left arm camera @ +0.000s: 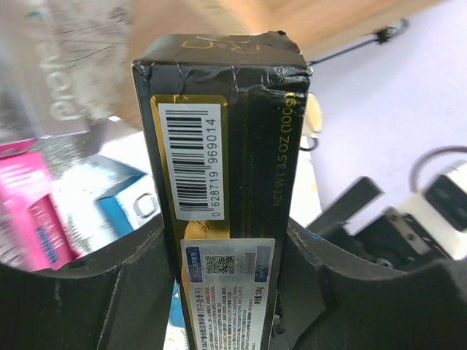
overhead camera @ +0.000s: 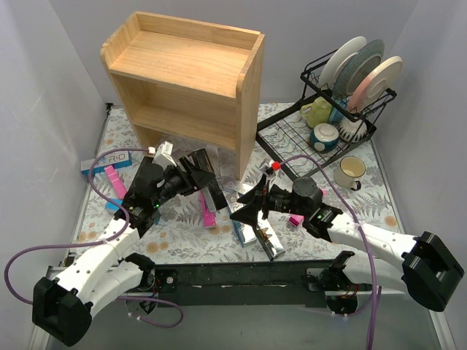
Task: Place and organize the toothpastes onto the shelf
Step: Pick up the toothpaste from the center of the board.
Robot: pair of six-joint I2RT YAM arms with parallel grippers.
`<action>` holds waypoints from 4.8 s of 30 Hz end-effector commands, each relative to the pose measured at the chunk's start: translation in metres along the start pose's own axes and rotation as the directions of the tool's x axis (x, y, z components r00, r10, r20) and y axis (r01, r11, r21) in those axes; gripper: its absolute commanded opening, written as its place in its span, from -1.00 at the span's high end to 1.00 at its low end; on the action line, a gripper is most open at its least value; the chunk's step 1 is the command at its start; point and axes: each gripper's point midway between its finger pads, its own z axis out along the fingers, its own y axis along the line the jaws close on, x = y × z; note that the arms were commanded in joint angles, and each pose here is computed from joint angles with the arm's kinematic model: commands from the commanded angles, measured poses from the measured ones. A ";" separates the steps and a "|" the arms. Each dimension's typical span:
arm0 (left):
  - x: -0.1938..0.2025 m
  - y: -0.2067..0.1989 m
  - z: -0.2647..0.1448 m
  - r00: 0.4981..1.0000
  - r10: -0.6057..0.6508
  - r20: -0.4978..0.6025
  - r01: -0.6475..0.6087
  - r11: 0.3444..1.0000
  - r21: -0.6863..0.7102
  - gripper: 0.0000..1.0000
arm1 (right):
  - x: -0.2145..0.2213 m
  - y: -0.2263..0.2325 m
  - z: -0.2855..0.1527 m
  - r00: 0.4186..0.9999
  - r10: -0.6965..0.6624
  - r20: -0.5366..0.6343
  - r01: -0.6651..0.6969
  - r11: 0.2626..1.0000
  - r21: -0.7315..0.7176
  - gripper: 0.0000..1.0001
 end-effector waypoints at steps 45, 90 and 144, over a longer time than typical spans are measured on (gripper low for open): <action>0.029 -0.105 -0.038 0.988 0.119 -0.095 -0.048 0.837 0.546 0.01 | -0.088 0.018 -0.013 0.976 0.054 0.209 -0.018 0.985 -0.173 -0.97; 0.072 -0.135 -0.031 0.951 0.235 -0.201 -0.040 0.738 0.673 -0.12 | -0.113 0.039 -0.003 0.971 0.177 0.160 -0.108 0.924 -0.367 -0.04; 0.151 -0.092 0.052 0.403 0.915 0.014 -0.749 0.338 -0.570 -0.96 | -0.123 -0.107 -0.065 0.885 0.316 0.342 -0.465 0.608 0.644 0.42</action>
